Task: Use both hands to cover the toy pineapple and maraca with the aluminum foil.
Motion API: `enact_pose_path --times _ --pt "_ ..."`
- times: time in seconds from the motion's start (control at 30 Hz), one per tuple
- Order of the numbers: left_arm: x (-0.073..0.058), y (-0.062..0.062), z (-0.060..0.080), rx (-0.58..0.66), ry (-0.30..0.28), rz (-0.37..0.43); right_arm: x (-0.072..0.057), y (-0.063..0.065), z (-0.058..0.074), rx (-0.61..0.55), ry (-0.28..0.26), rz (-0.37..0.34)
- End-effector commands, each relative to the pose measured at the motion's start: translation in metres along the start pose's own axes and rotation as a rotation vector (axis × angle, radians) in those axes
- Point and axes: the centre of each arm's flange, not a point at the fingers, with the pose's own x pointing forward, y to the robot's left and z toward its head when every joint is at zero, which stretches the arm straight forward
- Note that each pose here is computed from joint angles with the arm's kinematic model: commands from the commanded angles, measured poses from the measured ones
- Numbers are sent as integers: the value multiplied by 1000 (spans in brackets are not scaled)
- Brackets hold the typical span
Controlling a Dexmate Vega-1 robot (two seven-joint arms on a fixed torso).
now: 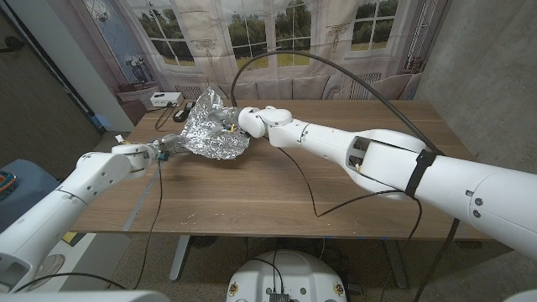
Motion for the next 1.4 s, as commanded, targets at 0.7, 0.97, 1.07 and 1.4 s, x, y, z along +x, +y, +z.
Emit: enact_pose_path --times 0.7,0.97,1.07,1.4 --pt "10 -7 0 2 35 6 2 34 -52 -28 254 97" --pt "11 -8 -3 6 67 4 7 42 -33 -95 216 140" --pt "12 -8 -4 8 87 5 9 42 -24 -131 185 163" --pt "12 -8 -8 3 105 8 13 48 -3 -247 152 210"
